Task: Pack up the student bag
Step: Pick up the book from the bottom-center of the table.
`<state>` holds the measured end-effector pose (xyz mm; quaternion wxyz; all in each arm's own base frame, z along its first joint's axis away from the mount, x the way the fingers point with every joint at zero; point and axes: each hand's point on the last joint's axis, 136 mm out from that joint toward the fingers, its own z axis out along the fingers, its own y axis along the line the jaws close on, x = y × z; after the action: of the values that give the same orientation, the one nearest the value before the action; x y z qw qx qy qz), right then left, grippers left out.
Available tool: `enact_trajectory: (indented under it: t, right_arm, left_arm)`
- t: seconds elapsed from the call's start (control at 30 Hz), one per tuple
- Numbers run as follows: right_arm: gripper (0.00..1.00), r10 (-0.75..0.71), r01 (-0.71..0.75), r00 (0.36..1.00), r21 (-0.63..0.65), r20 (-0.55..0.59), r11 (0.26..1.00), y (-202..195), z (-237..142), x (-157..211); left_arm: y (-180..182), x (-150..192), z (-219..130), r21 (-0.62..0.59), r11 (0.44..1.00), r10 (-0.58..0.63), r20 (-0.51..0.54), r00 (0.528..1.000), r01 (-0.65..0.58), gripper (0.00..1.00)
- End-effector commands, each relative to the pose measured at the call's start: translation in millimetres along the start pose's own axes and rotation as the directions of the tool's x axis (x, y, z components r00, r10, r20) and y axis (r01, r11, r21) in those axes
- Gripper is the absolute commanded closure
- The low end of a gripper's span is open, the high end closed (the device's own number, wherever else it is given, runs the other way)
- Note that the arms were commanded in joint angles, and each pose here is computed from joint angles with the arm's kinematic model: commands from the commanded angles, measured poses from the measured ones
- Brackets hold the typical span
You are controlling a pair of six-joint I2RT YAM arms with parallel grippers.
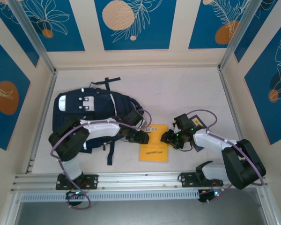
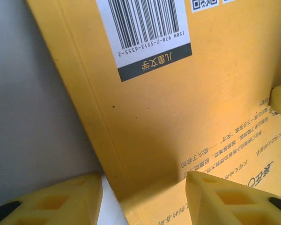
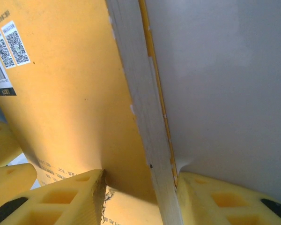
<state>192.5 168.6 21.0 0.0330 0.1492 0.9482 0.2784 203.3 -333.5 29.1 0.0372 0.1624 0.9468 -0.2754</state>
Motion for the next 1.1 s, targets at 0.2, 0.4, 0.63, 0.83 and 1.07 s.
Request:
enact_trajectory:
  t: [0.2, 0.4, 0.63, 0.83, 1.07]
  right_arm:
    - [0.63, -0.108, 0.1, 0.994, -0.162, -0.036, 0.982, 42.3, -16.1, 10.3]
    - [0.64, -0.151, 0.141, 0.988, -0.205, -0.037, 0.969, 57.0, -32.2, 15.8]
    - [0.67, -0.163, 0.15, 0.986, -0.276, -0.027, 0.949, 71.4, -42.5, 18.9]
    - [0.91, -0.128, 0.12, 0.992, -0.318, -0.004, 0.94, 77.4, -42.9, 15.1]
    - [1.0, -0.124, 0.118, 0.992, -0.305, -0.002, 0.945, 71.0, -41.8, 16.7]
  left_arm:
    - [0.8, 17.1, 20.0, 0.047, 0.999, -0.012, -0.06, 0.998, 0.014, 0.58]
    - [5.8, 18.3, 23.4, 0.031, 0.999, -0.017, -0.067, 0.998, 0.019, 0.58]
    - [6.4, 18.9, 23.1, 0.024, 1.0, -0.009, -0.068, 0.998, 0.011, 0.58]
    - [9.6, 20.7, 21.5, 0.006, 1.0, 0.001, -0.072, 0.997, 0.0, 0.57]
    - [6.0, 18.3, 4.2, 0.007, 1.0, 0.021, -0.047, 0.999, -0.02, 0.5]
